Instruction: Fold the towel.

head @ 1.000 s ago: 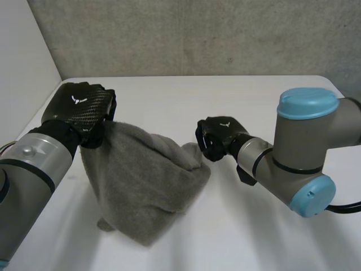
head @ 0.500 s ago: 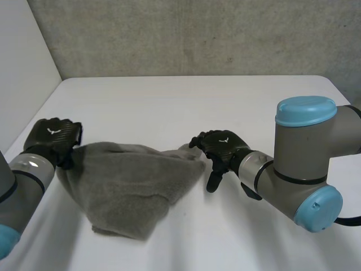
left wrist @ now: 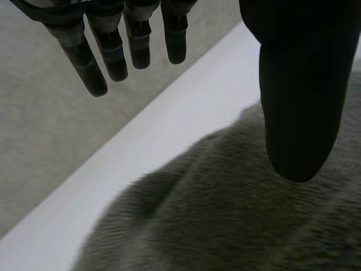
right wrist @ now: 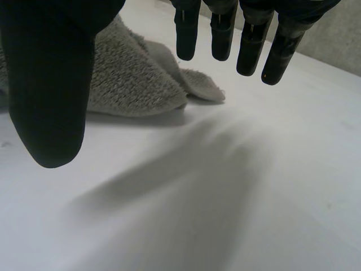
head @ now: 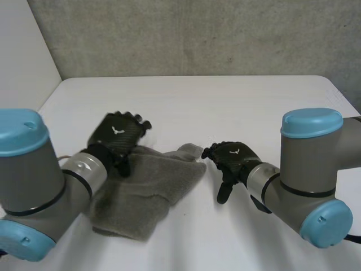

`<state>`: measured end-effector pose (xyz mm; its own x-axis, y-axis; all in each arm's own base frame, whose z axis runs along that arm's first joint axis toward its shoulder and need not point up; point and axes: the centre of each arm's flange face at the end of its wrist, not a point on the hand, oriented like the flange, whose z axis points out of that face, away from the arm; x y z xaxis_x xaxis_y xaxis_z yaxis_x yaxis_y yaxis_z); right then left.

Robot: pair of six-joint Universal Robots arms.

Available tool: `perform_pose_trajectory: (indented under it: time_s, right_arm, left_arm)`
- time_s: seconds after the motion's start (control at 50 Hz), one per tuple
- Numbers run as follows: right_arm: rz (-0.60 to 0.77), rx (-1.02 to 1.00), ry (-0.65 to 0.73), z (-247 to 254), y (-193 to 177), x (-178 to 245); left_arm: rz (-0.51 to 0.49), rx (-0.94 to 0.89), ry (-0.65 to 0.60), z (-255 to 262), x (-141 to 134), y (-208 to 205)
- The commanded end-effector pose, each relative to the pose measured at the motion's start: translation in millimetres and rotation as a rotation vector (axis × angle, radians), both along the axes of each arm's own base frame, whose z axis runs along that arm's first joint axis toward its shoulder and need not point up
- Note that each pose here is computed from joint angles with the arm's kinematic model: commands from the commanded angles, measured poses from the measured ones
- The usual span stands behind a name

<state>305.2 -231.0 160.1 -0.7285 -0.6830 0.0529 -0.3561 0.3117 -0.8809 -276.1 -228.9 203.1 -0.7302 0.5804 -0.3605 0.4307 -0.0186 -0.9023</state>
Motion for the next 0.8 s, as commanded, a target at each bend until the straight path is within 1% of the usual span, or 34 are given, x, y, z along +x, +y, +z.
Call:
perform_pose_trajectory:
  time_s: [0.02,0.16,0.2,0.22,0.26,0.34,0.38,0.42,0.48,0.6,0.64,0.66,0.68,0.7,0.72,0.74,0.76,0.78,0.8]
  right_arm:
    - [-0.004,0.017,-0.003,-1.6,7.5,-5.2]
    - [-0.02,0.009,-0.052,-1.7,2.0,-0.1]
    - [-0.041,0.042,-0.109,-8.6,-5.3,8.3]
    - [-0.041,0.042,-0.109,-8.7,-5.3,8.4]
    - [-0.076,0.095,-0.167,-18.2,-17.1,17.0]
    - [-0.091,0.12,-0.204,-26.6,-26.6,23.9]
    - [-0.086,0.133,-0.209,-32.7,-28.6,28.4]
    - [-0.064,0.142,-0.214,-42.0,-27.9,41.0]
    - [-0.047,0.147,-0.214,-47.4,-25.3,48.4]
    - [-0.046,0.105,-0.241,-40.1,-33.0,52.9]
    - [-0.033,0.042,-0.285,-24.3,-43.1,60.1]
    - [-0.033,0.042,-0.286,-24.2,-43.1,60.1]
    - [-0.034,0.009,-0.302,-14.1,-48.4,62.3]
    - [-0.034,0.009,-0.302,-14.0,-48.5,62.3]
    - [-0.034,-0.039,-0.327,1.4,-55.7,64.9]
    - [-0.029,-0.114,-0.369,27.3,-65.1,68.4]
    - [-0.029,-0.115,-0.369,27.5,-65.2,68.4]
    - [-0.027,-0.203,-0.41,58.2,-72.9,70.7]
    - [-0.034,-0.307,-0.435,89.7,-80.7,69.6]
  left_arm:
    - [-0.05,0.053,-0.024,-20.1,-9.6,4.8]
    - [-0.049,0.048,-0.033,-21.9,-11.4,0.0]
    - [-0.056,0.033,-0.047,-21.3,-12.7,-1.9]
    - [-0.056,0.033,-0.047,-21.3,-12.7,-1.9]
    - [-0.06,0.028,-0.059,-22.9,-13.4,-3.2]
    - [-0.066,0.024,-0.087,-27.6,-14.5,-5.5]
    - [-0.074,0.038,-0.12,-36.0,-15.1,-6.6]
    - [-0.076,0.047,-0.131,-39.9,-15.8,-7.9]
    - [-0.079,0.07,-0.148,-48.0,-17.0,-10.2]
    - [-0.071,0.059,-0.145,-49.9,-22.6,-21.0]
    - [-0.068,0.031,-0.132,-43.5,-25.5,-26.5]
    - [-0.065,-0.004,-0.114,-33.7,-29.2,-33.4]
    - [-0.065,-0.005,-0.114,-33.6,-29.2,-33.5]
    - [-0.062,-0.053,-0.088,-18.9,-34.1,-41.5]
    - [-0.062,-0.053,-0.088,-18.7,-34.2,-41.6]
    - [-0.054,-0.113,-0.055,0.7,-39.3,-50.4]
    - [-0.037,-0.18,-0.016,23.8,-44.4,-59.1]
    - [-0.037,-0.181,-0.016,24.0,-44.5,-59.2]
    - [-0.015,-0.256,0.031,50.8,-50.0,-66.1]
